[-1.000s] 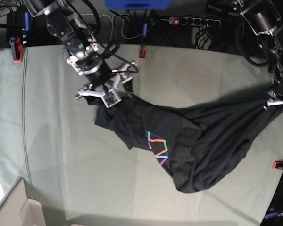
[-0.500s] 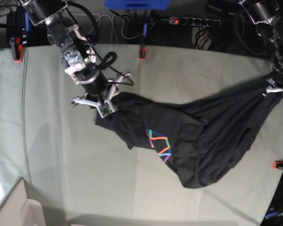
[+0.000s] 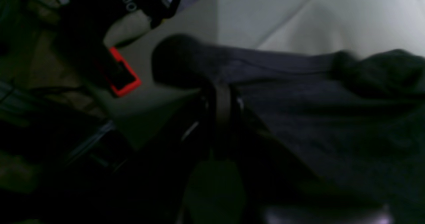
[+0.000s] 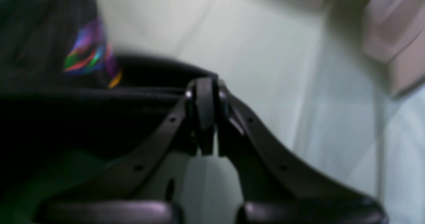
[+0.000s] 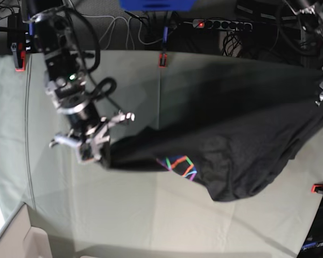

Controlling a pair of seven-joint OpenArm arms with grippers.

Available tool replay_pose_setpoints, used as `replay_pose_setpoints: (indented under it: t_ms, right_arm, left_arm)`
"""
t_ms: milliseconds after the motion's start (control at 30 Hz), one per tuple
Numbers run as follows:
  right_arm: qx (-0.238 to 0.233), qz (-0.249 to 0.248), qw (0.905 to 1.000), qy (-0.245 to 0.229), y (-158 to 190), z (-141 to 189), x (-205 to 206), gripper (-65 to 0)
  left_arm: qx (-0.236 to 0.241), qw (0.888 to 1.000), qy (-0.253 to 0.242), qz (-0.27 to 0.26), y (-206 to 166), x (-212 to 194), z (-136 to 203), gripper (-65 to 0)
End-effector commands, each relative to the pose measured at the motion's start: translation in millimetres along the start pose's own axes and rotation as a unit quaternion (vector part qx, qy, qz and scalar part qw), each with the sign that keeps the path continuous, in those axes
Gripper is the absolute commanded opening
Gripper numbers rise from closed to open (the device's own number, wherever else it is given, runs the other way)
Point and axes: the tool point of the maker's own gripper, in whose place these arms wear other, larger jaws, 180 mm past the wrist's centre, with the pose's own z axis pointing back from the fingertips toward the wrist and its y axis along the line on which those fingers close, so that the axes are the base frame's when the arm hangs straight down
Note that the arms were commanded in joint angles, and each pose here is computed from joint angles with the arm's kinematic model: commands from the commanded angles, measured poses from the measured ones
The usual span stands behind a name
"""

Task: Layout the t-shirt on the table in an organized manner, then fold the t-shirt properly
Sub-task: 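Pull the t-shirt apart with both grippers, stretching it between them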

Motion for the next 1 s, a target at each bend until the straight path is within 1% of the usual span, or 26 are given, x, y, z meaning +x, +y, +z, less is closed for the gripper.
replay_pose_setpoints:
  t_ms: [0, 200, 233, 333, 433, 533, 633, 700, 833, 867, 933, 967]
  right_arm:
    - [-0.014, 0.004, 0.9995, -0.029, -12, -3, 21, -65.0]
    - [-0.029, 0.011, 0.997, -0.071, -29, -29, 59, -65.0]
    - [-0.023, 0.007, 0.9966, -0.079, -22, -36, 67, -65.0]
    - [-0.017, 0.002, 0.9947, -0.101, -17, -54, 91, -65.0]
    - [0.03, 0.003, 0.991, -0.13, 10, -70, 124, -65.0]
    - [0.078, -0.006, 0.9869, -0.141, 40, -87, 144, -65.0]
    - [0.113, -0.015, 0.9874, -0.11, 64, -119, 139, -65.0]
    - [0.13, -0.025, 0.9874, -0.086, 78, -142, 128, -65.0]
    - [0.139, -0.031, 0.9887, -0.045, 82, -176, 98, -65.0]
    - [0.14, -0.031, 0.989, -0.036, 82, -180, 92, -63.2]
    - [0.14, -0.03, 0.9895, -0.02, 81, -185, 84, -56.5]
    - [0.143, -0.03, 0.989, -0.022, 82, -185, 85, -52.7]
  left_arm:
    - [0.0, 0.999, -0.034, -0.009, 2, 24, 3, -64.9]
    - [-0.006, 0.998, -0.049, -0.036, 2, 35, 21, -64.9]
    - [-0.007, 0.998, -0.053, -0.04, 1, 38, 24, -64.9]
    - [-0.017, 0.996, -0.075, -0.055, -7, 53, 38, -64.9]
    - [-0.027, 0.994, -0.086, -0.065, -20, 69, 55, -64.9]
    - [-0.013, 0.994, -0.085, -0.062, -15, 86, 67, -64.9]
    - [-0.007, 0.996, -0.08, -0.047, -18, 94, 67, -64.9]
    - [-0.009, 0.997, -0.072, -0.041, -21, 95, 64, -64.9]
    - [-0.01, 0.997, -0.065, -0.039, -22, 93, 63, -64.9]
    - [-0.011, 0.997, -0.066, -0.039, -22, 94, 63, -64.9]
    - [-0.011, 0.997, -0.068, -0.041, -22, 95, 61, -64.9]
    - [-0.009, 0.997, -0.061, -0.038, -19, 91, 58, -64.9]
